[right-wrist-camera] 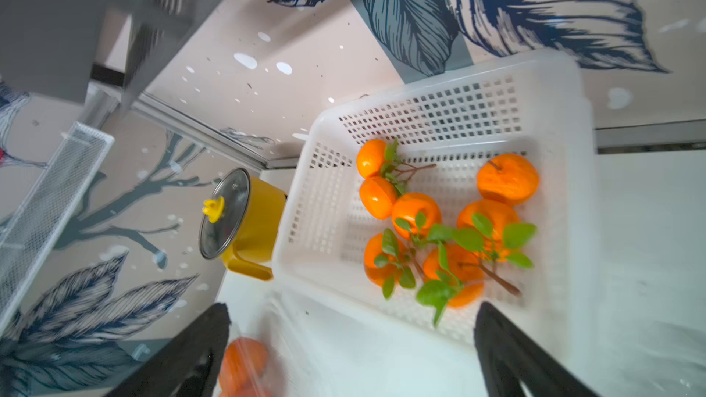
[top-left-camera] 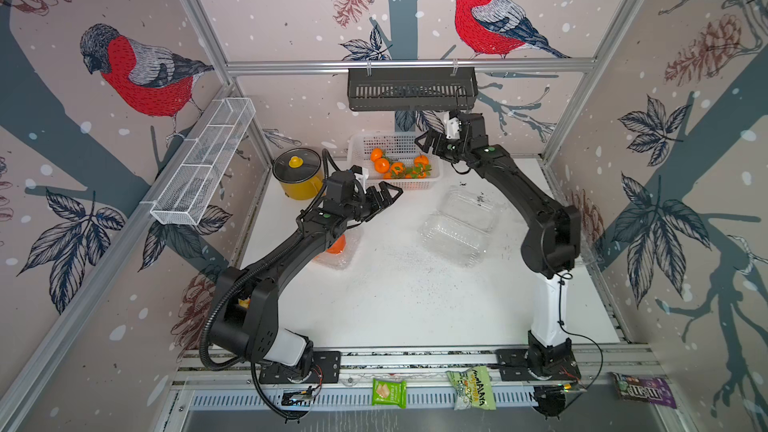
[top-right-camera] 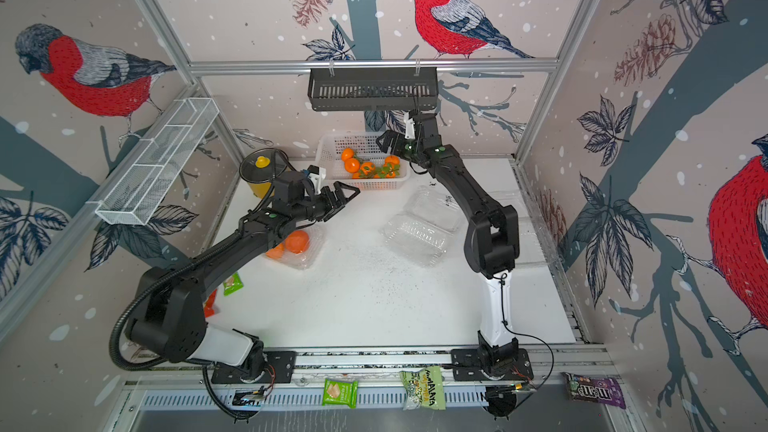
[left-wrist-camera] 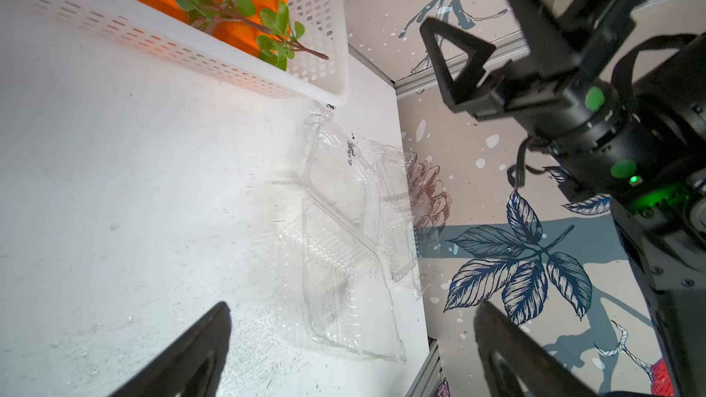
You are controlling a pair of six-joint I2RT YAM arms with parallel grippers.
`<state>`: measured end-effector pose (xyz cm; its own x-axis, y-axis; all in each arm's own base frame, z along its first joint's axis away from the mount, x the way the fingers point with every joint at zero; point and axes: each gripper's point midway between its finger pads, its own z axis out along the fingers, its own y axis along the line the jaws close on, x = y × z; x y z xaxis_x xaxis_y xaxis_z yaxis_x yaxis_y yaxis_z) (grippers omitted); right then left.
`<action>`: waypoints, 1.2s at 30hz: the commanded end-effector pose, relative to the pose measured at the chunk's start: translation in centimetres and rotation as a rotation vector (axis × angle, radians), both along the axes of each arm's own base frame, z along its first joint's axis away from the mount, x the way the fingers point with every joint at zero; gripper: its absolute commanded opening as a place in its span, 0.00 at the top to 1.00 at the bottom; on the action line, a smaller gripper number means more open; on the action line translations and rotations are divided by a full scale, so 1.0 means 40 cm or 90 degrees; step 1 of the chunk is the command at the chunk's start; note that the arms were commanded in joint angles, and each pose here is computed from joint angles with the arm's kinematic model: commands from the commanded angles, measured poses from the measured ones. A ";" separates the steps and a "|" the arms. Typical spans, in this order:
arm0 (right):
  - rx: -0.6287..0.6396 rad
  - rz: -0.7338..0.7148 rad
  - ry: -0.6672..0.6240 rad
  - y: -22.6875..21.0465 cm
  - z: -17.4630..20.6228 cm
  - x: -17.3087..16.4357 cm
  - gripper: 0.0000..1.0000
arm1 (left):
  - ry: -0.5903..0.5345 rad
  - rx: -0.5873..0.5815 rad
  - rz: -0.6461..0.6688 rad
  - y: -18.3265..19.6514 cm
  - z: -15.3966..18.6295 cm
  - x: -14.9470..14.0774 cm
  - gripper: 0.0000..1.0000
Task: Take oranges out of containers
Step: Place the orange in the basket, then move the packing box to the center of the board.
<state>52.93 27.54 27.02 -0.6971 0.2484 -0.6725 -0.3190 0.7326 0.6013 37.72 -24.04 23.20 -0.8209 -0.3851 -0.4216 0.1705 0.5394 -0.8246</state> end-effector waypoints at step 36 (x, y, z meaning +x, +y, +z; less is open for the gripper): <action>-0.223 -0.218 0.256 -0.436 -0.522 -0.461 0.59 | 0.098 0.064 -0.168 -0.307 -0.246 -0.102 0.02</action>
